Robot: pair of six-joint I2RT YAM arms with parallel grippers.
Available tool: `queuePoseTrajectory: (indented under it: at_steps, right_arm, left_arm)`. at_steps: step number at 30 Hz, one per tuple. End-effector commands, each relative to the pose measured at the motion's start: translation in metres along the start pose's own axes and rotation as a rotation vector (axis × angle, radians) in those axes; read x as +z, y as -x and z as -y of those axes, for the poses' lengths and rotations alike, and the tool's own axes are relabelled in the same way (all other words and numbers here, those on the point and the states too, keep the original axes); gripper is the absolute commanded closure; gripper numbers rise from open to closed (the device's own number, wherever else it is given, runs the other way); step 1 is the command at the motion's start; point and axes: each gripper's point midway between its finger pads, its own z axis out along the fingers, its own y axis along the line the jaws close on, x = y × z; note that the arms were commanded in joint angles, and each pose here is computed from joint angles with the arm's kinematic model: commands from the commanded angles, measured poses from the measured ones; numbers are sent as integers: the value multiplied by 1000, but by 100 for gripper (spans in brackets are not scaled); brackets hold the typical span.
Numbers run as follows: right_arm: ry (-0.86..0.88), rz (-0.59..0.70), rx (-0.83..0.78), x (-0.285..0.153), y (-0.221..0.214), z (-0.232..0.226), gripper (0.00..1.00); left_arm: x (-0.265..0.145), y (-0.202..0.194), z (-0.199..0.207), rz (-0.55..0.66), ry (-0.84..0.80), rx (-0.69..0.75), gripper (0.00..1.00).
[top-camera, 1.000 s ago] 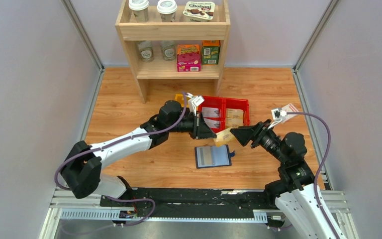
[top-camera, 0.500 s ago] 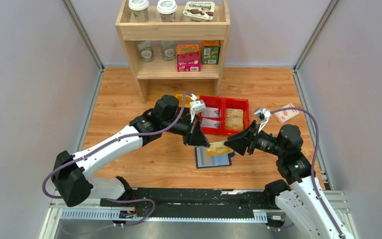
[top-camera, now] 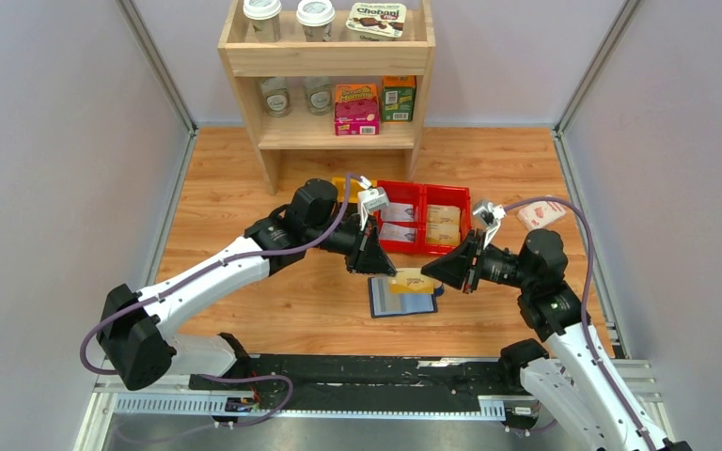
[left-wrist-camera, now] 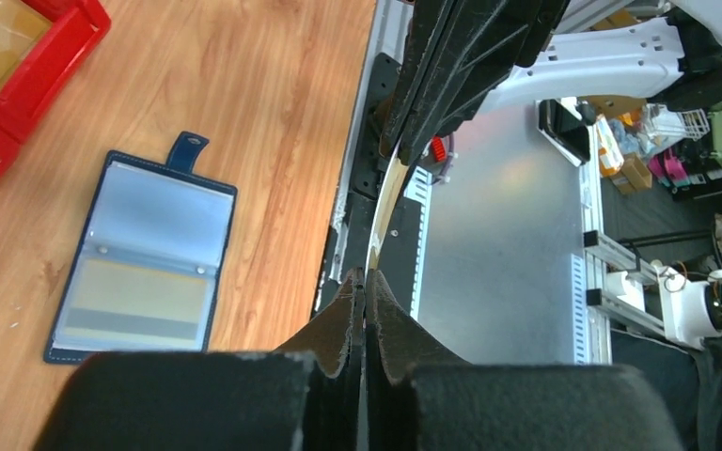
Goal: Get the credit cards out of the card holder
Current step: Place the credit card in the storage box.
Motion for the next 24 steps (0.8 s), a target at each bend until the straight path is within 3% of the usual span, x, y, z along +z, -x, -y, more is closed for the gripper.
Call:
queuePoseTrajectory:
  at_steps: [1, 4, 10, 18, 21, 24]
  right_arm:
    - [-21, 0, -18, 0, 5, 2, 100]
    - [-115, 9, -12, 0, 10, 17, 100]
    - [-406, -17, 80, -7, 23, 73, 100]
    - [-822, -22, 194, -45, 53, 159, 100]
    - [-945, -27, 215, -59, 62, 187, 100]
    - [-1013, -65, 214, -62, 65, 212, 100]
  left_arm:
    - [-11, 30, -5, 87, 62, 45, 93]
    - [-32, 36, -29, 126, 206, 11, 63]
    - [-112, 38, -84, 177, 653, -30, 31]
    - [-225, 10, -122, 270, 1106, -114, 11]
    - [-240, -10, -134, 326, 1214, -104, 1]
    - [-250, -20, -135, 331, 1242, -134, 1]
